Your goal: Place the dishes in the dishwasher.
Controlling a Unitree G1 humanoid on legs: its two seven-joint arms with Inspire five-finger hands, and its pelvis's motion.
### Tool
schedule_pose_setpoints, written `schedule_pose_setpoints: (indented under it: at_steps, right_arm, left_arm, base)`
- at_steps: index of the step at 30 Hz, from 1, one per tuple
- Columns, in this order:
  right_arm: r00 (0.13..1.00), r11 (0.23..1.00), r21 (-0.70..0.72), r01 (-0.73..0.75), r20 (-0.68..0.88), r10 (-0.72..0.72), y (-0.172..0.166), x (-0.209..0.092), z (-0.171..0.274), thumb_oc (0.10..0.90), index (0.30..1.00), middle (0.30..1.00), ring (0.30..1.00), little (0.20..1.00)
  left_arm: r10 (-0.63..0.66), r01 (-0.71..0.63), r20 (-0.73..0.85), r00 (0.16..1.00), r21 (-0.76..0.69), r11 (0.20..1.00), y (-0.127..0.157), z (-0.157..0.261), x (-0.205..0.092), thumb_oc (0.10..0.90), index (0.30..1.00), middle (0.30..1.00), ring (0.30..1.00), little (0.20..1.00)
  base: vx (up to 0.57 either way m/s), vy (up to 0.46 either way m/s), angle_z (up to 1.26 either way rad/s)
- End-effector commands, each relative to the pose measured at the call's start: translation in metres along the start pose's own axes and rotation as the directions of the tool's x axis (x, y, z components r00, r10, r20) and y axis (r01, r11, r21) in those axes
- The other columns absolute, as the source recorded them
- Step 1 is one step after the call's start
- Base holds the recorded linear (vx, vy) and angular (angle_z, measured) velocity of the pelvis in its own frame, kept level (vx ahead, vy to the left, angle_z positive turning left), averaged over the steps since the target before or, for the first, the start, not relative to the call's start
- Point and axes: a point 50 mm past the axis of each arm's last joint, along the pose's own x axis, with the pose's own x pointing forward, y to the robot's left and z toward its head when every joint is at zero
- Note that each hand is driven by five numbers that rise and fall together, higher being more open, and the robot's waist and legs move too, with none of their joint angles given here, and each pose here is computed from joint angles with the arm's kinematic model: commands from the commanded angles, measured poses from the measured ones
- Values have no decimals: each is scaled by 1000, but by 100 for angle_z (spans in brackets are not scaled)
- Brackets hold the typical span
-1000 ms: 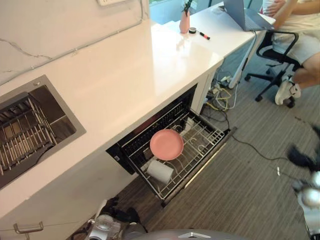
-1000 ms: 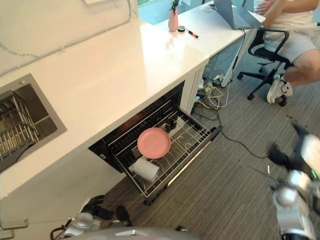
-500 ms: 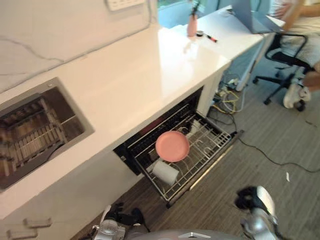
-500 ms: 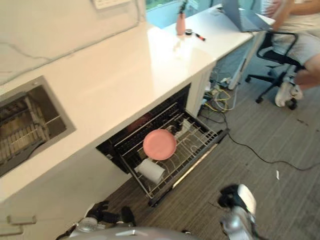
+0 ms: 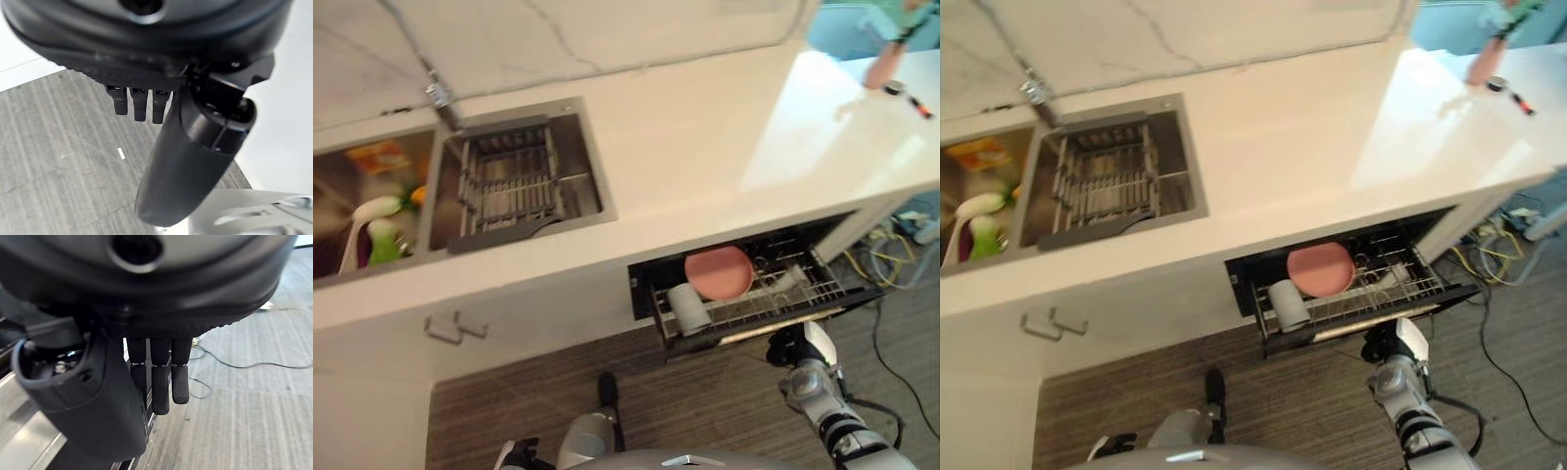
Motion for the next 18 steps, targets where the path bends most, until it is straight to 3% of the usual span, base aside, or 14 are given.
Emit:
schedule_pose_setpoints:
  at_steps: [1, 3, 4, 11, 13, 14, 18]
  right_arm:
    - [884, 987, -1, 159, 445, -142, -51, 15, 117, 400, 300, 300, 300, 300]
    - [823, 973, -16, 229, 537, -186, -78, 15, 147, 400, 300, 300, 300, 300]
    - [804, 971, -27, 239, 566, -183, -84, 14, 158, 400, 300, 300, 300, 300]
    - [719, 951, -97, 292, 679, -152, -94, 6, 193, 400, 300, 300, 300, 300]
    - [734, 959, -126, 254, 670, -107, -81, 6, 186, 551, 526, 526, 526, 526]
    - [735, 959, -126, 253, 670, -106, -80, 6, 186, 800, 900, 900, 900, 900]
    - [837, 988, -134, 79, 547, 8, -32, 7, 142, 800, 900, 900, 900, 900]
  left_arm:
    - [-8, 8, 0, 1000, 62, 998, -2, -6, -1, 800, 900, 900, 900, 900]
    - [-60, 51, -42, 997, -194, 980, -2, -12, -2, 800, 900, 900, 900, 900]
    - [-58, 47, -47, 997, -214, 976, 0, -12, -1, 800, 900, 900, 900, 900]
    - [-59, 79, 153, 986, -126, 989, 9, 30, 1, 800, 900, 900, 900, 900]
    - [-68, 102, 205, 976, -161, 982, 12, 42, 1, 800, 900, 900, 900, 900]
    - [-67, 101, 204, 977, -162, 982, 13, 41, 1, 800, 900, 900, 900, 900]
    - [-71, 116, 188, 980, -239, 964, 12, 41, 2, 800, 900, 900, 900, 900]
  base:
    - [-19, -10, 22]
    - [-23, -8, 28]
    - [-13, 7, 28]
    - [-4, 9, 9]
    - [0, 0, 0]
    - [5, 7, -3]
    - [14, 6, -2]
